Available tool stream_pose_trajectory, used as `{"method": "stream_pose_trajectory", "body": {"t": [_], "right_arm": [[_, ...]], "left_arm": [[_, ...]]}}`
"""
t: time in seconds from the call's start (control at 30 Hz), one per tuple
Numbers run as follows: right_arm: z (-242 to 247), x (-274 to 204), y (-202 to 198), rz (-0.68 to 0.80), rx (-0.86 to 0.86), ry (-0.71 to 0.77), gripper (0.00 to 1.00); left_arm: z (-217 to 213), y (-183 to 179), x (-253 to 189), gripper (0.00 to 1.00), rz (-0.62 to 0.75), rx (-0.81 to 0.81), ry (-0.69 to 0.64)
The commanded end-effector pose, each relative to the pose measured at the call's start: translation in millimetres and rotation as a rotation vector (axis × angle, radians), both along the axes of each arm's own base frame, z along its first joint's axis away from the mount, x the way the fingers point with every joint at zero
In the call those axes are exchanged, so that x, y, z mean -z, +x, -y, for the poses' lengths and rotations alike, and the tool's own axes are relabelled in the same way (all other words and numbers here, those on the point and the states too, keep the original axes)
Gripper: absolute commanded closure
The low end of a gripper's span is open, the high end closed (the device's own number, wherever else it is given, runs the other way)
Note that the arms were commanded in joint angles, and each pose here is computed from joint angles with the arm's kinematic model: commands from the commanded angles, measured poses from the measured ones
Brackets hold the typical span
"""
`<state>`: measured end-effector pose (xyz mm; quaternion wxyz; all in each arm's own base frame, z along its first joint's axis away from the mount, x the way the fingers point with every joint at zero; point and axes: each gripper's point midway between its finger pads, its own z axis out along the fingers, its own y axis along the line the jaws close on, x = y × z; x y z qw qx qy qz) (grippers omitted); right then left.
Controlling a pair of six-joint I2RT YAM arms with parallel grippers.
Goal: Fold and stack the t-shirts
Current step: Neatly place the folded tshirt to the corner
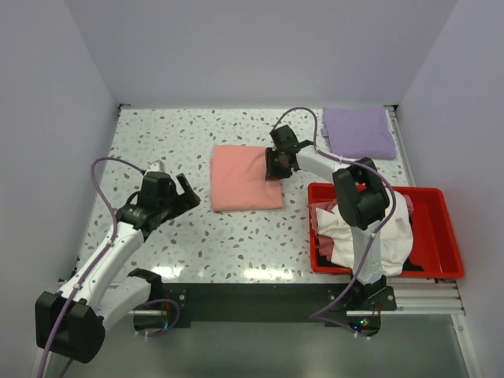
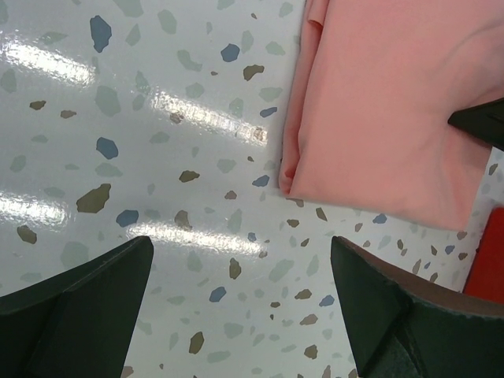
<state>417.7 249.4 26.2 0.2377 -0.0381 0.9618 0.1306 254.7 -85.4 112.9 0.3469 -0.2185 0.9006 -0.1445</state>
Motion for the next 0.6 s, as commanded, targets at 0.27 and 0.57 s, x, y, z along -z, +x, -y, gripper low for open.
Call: {"method": "stream_pose_trajectory", "body": {"t": [0.27,0.57], "right_arm": [[-23.0,-7.7,12.8,0.085,-0.161,-0.129,1.00],[39.7,-82.4,50.4,0.312,-0.204,-0.531,1.00]], "left_arm": [[-3.9,0.9,2.7,0.00,-0.006,0.001,0.028],[-12.3,-0.5,2.6,0.00,-0.014,-0.035,0.057]]}}
